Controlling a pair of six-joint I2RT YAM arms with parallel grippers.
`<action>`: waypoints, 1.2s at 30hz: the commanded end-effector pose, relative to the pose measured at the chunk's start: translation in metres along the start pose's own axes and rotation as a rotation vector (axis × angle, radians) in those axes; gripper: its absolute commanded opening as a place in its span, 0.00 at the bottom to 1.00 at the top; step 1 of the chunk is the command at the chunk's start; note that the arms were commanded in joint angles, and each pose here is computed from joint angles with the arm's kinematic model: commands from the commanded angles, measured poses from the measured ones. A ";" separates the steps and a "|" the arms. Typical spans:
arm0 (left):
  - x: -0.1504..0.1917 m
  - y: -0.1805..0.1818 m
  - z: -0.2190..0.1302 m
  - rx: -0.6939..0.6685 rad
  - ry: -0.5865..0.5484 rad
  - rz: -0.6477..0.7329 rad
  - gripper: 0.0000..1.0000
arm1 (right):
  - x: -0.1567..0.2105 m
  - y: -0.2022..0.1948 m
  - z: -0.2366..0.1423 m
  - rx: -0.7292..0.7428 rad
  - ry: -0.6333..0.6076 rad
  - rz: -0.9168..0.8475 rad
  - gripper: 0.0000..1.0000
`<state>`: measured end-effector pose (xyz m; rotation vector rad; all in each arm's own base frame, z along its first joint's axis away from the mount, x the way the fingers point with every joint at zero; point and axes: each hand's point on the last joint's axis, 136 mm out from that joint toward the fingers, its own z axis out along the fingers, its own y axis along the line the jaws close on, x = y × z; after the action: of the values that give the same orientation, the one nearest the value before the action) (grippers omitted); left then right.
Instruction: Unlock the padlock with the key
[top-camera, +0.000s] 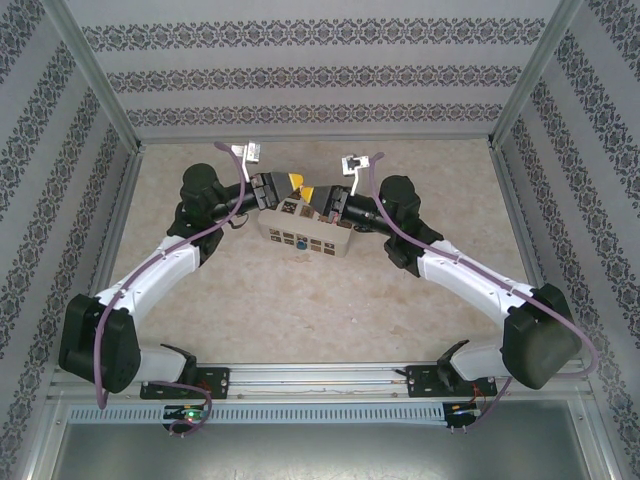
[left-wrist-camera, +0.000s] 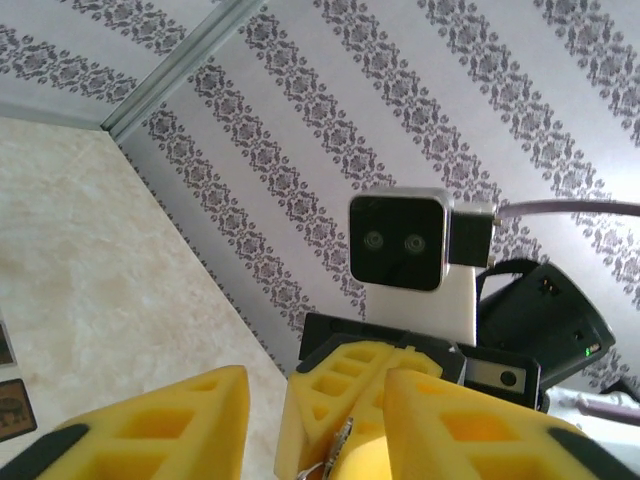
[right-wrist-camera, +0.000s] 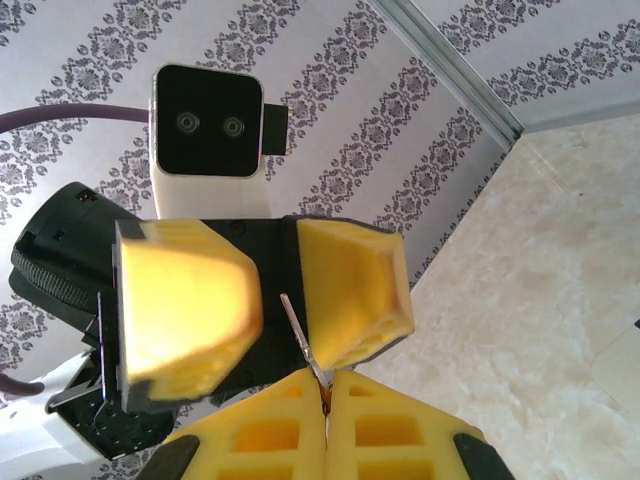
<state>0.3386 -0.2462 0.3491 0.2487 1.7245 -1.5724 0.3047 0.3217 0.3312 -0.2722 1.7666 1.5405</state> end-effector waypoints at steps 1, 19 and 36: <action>-0.009 -0.022 0.005 0.059 -0.011 0.077 0.30 | -0.013 0.015 0.005 -0.038 -0.034 -0.024 0.00; -0.003 -0.023 0.000 -0.002 0.033 0.152 0.00 | -0.011 0.003 -0.018 0.009 0.004 -0.012 0.37; 0.000 -0.021 0.001 0.001 0.056 0.160 0.00 | -0.005 0.011 0.003 -0.033 0.081 -0.004 0.33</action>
<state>0.3350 -0.2489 0.3459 0.3563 1.7572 -1.4680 0.3064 0.3192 0.3276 -0.3017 1.8466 1.5600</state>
